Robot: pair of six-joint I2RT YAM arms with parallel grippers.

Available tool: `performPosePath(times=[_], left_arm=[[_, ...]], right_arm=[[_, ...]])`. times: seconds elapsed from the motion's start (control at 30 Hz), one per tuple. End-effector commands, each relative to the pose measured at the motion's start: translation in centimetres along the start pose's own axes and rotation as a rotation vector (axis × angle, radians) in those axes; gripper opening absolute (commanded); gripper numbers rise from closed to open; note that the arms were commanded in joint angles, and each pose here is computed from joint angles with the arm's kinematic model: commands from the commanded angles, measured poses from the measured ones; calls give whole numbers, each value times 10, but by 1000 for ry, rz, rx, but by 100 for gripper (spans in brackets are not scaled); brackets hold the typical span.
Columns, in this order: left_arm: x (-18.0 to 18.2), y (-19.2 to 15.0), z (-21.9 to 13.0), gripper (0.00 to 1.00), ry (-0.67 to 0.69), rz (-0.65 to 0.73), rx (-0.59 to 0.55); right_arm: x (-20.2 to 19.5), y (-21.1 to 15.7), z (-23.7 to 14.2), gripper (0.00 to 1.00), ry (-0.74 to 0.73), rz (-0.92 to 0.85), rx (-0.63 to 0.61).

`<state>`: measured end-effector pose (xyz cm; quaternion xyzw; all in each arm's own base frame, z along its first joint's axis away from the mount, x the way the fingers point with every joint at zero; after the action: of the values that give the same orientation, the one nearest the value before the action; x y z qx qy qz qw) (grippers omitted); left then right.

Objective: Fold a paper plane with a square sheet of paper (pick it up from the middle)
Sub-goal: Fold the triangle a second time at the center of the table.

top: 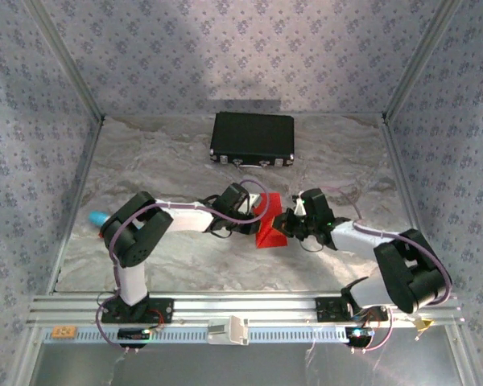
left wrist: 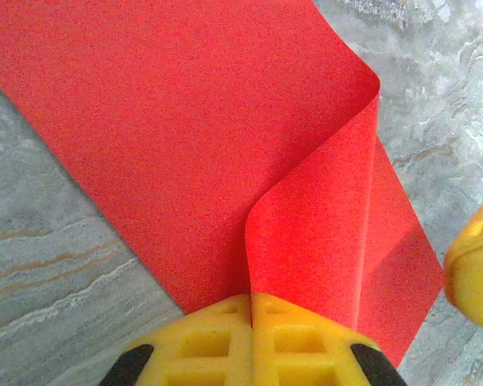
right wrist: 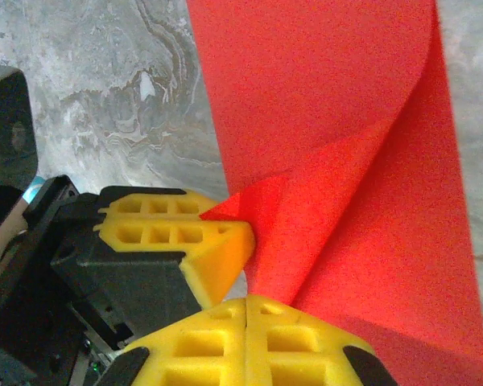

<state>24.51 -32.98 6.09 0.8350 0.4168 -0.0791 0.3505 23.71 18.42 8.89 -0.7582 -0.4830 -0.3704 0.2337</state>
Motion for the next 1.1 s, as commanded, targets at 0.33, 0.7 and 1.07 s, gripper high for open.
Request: performPosePath(times=[0.33,0.7,1.07], left_arm=[[5,-7,5,0,10,-4,47],[6,-8,6,0,14,-5,55],[6,-9,7,0,13,-4,64]], right_arm=[[20,6,25,0,71,12,43],[-14,0,33,0,4,60,47],[-22,-1,30,0,-16,78,42]])
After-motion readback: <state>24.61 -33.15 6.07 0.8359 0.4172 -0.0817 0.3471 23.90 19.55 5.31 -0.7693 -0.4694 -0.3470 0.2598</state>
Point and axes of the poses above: each hand's point on the last joint's axis, 136 mm out from that joint toward the fingers, its own z axis out along the fingers, its own x axis along the line the jaws close on, y = z × x, the point moved 5 cm from there along -z, back along the fingers, and after that the axes turned 11 degrees about z, right-handed, at the moved point
